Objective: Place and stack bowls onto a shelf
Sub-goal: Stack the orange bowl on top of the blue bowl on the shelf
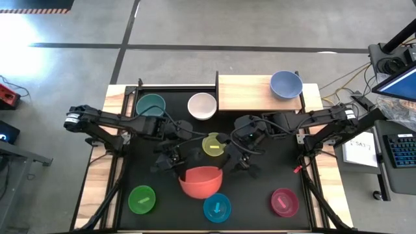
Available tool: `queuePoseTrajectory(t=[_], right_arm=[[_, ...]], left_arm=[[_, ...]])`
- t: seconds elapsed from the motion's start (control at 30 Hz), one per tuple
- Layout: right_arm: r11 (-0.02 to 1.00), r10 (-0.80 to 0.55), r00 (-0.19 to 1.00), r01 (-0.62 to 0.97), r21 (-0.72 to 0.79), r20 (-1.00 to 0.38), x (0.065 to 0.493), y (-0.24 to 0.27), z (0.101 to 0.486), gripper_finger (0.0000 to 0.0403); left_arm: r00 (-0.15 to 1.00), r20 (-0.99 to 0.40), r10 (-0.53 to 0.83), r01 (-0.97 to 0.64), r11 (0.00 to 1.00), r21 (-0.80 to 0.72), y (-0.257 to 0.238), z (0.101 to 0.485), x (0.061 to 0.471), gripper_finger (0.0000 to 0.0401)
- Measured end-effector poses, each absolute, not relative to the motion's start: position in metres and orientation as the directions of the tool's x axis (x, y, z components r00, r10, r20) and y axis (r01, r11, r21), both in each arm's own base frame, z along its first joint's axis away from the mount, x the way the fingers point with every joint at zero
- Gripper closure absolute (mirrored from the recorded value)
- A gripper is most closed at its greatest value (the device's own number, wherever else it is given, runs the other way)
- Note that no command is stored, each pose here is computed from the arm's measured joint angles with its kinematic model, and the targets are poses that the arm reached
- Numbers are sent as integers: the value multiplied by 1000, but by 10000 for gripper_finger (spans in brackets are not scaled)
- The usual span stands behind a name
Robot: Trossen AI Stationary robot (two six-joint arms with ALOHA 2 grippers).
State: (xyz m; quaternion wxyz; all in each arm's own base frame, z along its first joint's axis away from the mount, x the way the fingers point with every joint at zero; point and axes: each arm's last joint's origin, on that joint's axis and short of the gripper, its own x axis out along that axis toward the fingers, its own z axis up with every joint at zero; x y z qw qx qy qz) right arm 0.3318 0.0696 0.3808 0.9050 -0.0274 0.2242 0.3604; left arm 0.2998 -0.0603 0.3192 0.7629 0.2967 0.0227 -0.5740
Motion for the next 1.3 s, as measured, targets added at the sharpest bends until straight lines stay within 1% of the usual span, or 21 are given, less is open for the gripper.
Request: queuePoseTrajectory(t=[0.1, 0.2, 0.3, 0.43, 0.63, 0.77, 0.87, 0.97, 1.1, 1.2, 1.3], right_arm=[[719, 657, 634, -690, 85, -409, 336, 71, 379, 249], [662, 708, 596, -747, 62, -378, 339, 73, 378, 246], [638, 721, 586, -769, 25, -369, 342, 74, 377, 251], [631, 724, 587, -776, 5, -363, 344, 74, 376, 266], [604, 746, 563, -797, 4, -355, 346, 75, 374, 307], [564, 781, 522, -825, 28, -344, 348, 77, 371, 352], [528, 811, 480, -847, 64, -333, 349, 79, 368, 383], [502, 832, 451, -860, 93, -324, 350, 80, 366, 391], [493, 839, 435, -862, 120, -326, 351, 81, 364, 394], [492, 841, 430, -861, 133, -329, 352, 81, 362, 395], [495, 842, 427, -854, 158, -330, 353, 81, 361, 395]], left_arm=[[349, -372, -860, 877, 160, 453, -58, 319, 301, 401], [364, -368, -855, 863, 161, 479, -54, 320, 303, 401], [384, -360, -850, 851, 174, 496, -49, 321, 304, 401], [404, -348, -846, 836, 187, 516, -45, 322, 306, 401], [414, -334, -847, 823, 191, 535, -44, 323, 308, 401], [417, -328, -848, 820, 196, 537, -44, 325, 309, 400], [427, -312, -849, 832, 234, 503, -44, 327, 311, 397], [439, -293, -849, 857, 297, 421, -44, 329, 314, 381], [452, -281, -846, 876, 362, 318, -44, 327, 320, 340], [453, -286, -845, 879, 371, 299, -44, 323, 324, 304], [458, -279, -844, 875, 371, 311, -44, 322, 327, 270]])
